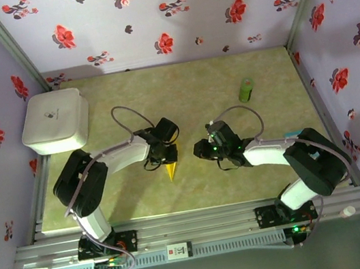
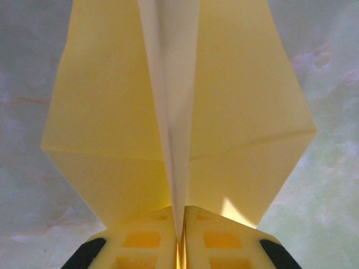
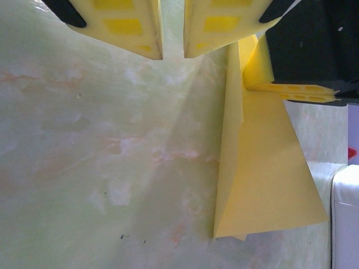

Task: Fold a paper plane with a square sheet of paper (pick it up from the middle)
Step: Move a paper plane to the center of the table.

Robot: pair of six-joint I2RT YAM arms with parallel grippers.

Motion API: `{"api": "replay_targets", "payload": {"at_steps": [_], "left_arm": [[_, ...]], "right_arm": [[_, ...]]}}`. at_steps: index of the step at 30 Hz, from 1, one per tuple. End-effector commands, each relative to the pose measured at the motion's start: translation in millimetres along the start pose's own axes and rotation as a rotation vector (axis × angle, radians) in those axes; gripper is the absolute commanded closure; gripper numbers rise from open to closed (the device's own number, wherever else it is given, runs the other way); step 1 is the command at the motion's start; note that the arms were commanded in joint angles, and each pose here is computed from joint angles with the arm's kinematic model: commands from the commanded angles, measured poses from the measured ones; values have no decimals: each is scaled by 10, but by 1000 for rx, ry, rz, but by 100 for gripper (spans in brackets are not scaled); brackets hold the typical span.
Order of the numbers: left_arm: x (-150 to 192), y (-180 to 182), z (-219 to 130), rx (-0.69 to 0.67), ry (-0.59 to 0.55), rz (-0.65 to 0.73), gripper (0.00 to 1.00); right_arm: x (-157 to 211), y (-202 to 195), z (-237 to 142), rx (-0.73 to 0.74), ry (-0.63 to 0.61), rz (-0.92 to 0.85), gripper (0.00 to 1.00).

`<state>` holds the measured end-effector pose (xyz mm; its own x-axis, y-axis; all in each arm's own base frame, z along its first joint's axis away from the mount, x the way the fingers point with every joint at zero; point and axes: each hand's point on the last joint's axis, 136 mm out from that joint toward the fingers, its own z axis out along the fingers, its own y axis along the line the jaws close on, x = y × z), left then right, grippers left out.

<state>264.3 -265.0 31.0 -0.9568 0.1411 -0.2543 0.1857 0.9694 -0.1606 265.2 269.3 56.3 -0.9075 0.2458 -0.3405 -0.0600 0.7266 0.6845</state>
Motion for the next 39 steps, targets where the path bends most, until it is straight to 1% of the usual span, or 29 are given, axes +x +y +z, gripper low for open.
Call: {"api": "replay_targets", "payload": {"at_steps": [1, 11, 19, 27, 32, 36, 39], "left_arm": [[18, -5, 23, -31, 16, -1, 88], [42, -33, 65, -45, 35, 16, 86], [89, 36, 156, -137, 61, 36, 86], [112, 53, 272, -164, 78, 8, 83], [77, 40, 324, -173, 74, -11, 81], [19, 14, 375, -184, 69, -30, 77], [-60, 21, 389, -219, 58, -48, 76]], "right_arm": [[-13, -92, -18, 28, -16, 24, 83], [-2, -118, -12, 35, -10, 27, 83], [-11, -122, -56, 32, -18, 28, 83], [-73, -127, -174, 34, -47, 22, 82], [-100, -142, -252, 37, -55, 16, 82], [-130, -169, -326, 42, -65, 10, 82], [-162, -187, -391, 47, -74, 4, 82]]}}
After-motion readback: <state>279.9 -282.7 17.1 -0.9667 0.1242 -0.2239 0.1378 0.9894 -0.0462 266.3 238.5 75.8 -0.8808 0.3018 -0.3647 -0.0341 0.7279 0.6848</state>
